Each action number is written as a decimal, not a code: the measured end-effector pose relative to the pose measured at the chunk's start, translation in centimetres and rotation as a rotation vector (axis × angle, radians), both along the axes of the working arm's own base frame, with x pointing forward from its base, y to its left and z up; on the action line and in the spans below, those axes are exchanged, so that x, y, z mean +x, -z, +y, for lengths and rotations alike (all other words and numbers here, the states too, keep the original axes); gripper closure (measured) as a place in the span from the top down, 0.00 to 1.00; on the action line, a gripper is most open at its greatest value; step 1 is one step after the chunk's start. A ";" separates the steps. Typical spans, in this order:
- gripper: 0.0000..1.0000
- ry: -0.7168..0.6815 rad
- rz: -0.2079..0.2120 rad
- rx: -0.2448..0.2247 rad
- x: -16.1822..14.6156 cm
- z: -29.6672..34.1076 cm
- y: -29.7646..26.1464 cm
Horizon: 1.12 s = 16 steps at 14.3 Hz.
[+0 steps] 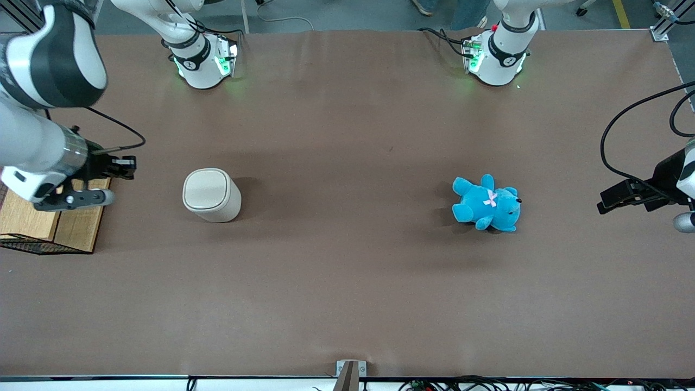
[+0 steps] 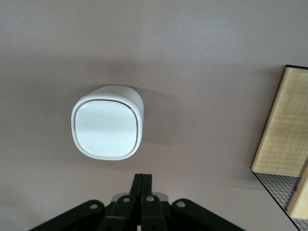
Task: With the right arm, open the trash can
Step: 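Lower the right gripper to the lid edge of the white trash can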
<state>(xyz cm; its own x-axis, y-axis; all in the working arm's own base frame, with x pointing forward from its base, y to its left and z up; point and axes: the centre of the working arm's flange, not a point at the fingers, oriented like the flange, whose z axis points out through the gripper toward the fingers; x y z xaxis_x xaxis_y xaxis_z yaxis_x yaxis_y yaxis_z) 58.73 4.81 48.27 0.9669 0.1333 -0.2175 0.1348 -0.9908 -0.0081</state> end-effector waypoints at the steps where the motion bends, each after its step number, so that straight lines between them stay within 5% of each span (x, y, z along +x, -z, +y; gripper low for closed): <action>1: 0.01 -0.009 0.014 0.000 -0.1 0.5 1.4; 8: 0.01 -0.043 0.118 -0.030 -0.9 7.7 8.0; 16: 0.01 -0.022 0.115 0.002 -1.9 7.5 13.8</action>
<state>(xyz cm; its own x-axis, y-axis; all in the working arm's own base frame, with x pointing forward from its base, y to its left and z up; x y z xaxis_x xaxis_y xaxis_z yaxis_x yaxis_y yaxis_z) 56.82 12.32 34.46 0.9324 0.1546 -0.3266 0.1544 -0.9876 -0.0267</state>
